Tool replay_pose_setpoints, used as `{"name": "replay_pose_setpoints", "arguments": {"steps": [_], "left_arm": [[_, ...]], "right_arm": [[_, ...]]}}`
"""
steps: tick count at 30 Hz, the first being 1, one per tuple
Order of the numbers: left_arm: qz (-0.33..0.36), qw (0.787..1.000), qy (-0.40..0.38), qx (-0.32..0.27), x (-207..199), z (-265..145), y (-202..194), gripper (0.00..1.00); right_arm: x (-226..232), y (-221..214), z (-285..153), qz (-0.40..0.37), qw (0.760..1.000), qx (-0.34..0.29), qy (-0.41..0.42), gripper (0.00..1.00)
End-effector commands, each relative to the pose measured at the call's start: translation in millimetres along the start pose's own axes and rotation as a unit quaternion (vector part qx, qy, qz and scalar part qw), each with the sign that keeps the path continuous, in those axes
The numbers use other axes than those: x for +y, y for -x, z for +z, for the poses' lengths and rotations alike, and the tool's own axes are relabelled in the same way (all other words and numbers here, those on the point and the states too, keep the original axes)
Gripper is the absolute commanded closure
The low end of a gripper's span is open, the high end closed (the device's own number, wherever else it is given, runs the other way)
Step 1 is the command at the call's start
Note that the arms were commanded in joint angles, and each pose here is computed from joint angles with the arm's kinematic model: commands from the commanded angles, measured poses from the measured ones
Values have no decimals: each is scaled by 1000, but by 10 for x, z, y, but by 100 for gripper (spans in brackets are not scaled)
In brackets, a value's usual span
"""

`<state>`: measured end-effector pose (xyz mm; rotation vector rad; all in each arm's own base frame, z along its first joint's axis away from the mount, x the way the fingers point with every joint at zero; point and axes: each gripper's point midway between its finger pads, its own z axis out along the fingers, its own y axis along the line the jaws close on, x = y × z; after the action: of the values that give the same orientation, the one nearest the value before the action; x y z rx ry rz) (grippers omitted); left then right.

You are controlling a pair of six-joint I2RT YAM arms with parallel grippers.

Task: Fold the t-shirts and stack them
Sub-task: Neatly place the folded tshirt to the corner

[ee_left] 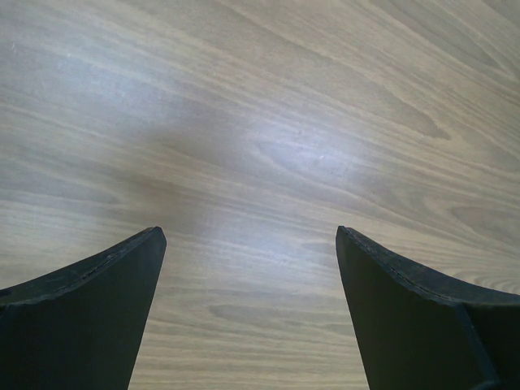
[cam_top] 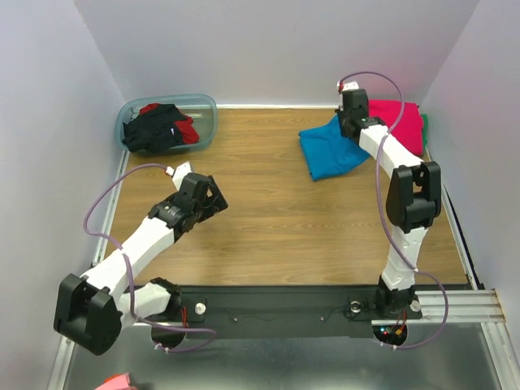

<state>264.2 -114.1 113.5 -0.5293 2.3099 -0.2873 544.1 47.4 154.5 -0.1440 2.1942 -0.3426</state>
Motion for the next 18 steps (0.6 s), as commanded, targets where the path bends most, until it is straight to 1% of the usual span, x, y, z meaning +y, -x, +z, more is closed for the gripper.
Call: {"name": "replay_pose_setpoints", "arguments": {"steps": [1,4,6,7,9,13,18], "left_arm": [[10,999,-3,-39,-165,10,333,2],[17,999,11,-38,-187,84,393,2],[22,999,19,-36,-204,146,426,2],[22,999,20,-37,-209,172,440,2],[27,999,25,-33,-224,244,457,2],[34,998,42,-25,-200,352,501,2],[31,998,55,-15,-181,441,528,2]], "right_arm": [[-475,365,118,-49,997,-31,-53,100],[-662,605,165,-68,993,-49,-78,100],[-789,573,279,-84,990,-36,-106,100],[-869,686,265,-79,989,-47,-117,100],[-959,691,328,-76,988,-46,-124,100],[-1030,876,310,-49,989,-72,-116,99],[-1164,1165,128,-34,986,-106,-125,100]]}}
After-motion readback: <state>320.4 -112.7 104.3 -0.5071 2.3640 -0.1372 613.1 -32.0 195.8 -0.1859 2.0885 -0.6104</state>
